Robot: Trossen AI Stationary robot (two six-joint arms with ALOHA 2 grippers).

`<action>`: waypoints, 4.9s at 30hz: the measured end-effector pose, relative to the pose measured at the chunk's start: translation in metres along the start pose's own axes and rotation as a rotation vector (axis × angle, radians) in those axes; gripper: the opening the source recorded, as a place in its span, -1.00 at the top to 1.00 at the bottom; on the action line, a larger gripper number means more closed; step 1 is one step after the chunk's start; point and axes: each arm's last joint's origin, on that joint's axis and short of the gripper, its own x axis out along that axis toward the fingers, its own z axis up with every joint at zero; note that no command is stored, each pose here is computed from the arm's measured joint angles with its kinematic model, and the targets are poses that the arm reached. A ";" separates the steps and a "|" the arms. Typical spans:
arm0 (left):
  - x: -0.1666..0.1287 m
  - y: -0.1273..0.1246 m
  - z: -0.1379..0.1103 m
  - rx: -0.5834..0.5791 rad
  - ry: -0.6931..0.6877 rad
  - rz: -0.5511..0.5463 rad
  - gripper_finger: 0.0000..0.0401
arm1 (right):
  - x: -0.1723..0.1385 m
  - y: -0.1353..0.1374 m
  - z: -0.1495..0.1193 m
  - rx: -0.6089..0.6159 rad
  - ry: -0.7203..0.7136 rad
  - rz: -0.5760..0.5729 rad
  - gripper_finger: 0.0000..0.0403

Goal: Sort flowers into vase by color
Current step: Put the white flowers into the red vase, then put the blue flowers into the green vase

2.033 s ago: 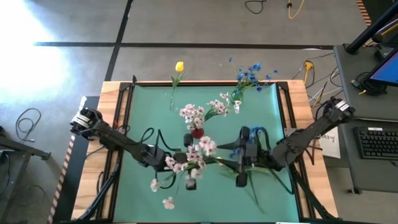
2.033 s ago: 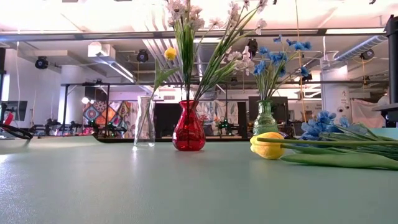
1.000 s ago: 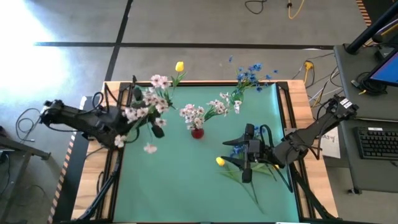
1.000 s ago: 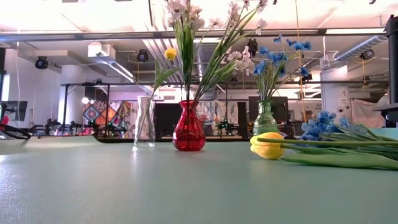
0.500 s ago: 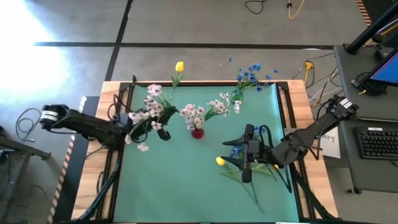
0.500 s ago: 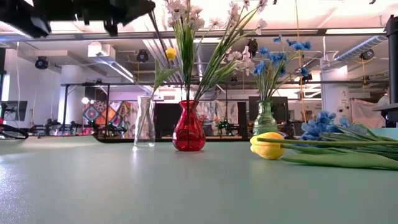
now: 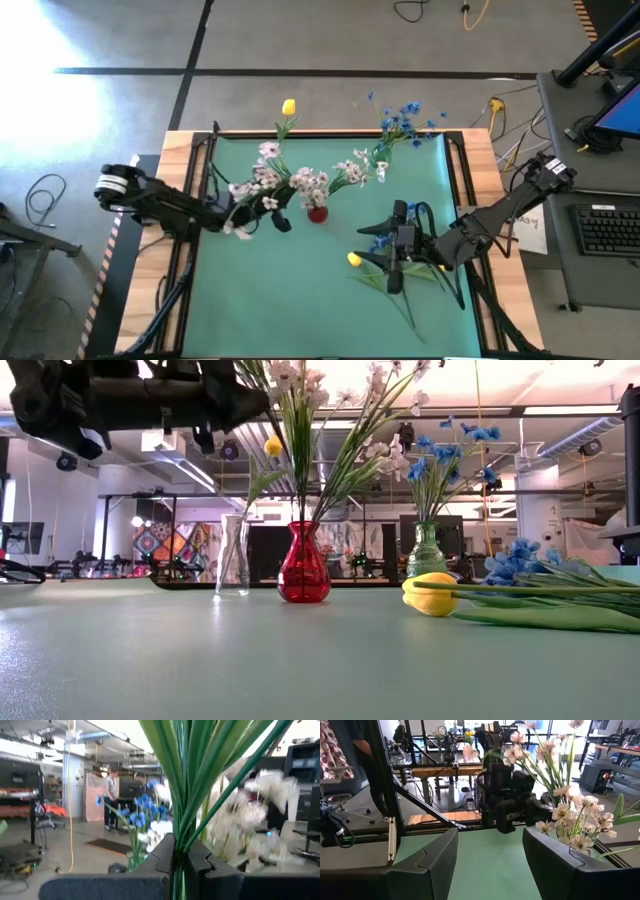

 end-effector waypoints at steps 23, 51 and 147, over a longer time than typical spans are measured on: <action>0.002 -0.001 -0.022 -0.005 0.120 0.048 1.00 | 0.000 0.000 -0.001 0.009 0.002 0.000 -0.08; 0.000 -0.014 -0.030 0.029 0.230 -0.001 -0.04 | 0.000 0.000 -0.001 0.024 0.003 0.000 -0.08; -0.038 0.015 0.226 0.108 0.991 0.222 -0.65 | -0.050 -0.044 -0.102 0.549 0.942 -0.474 -0.23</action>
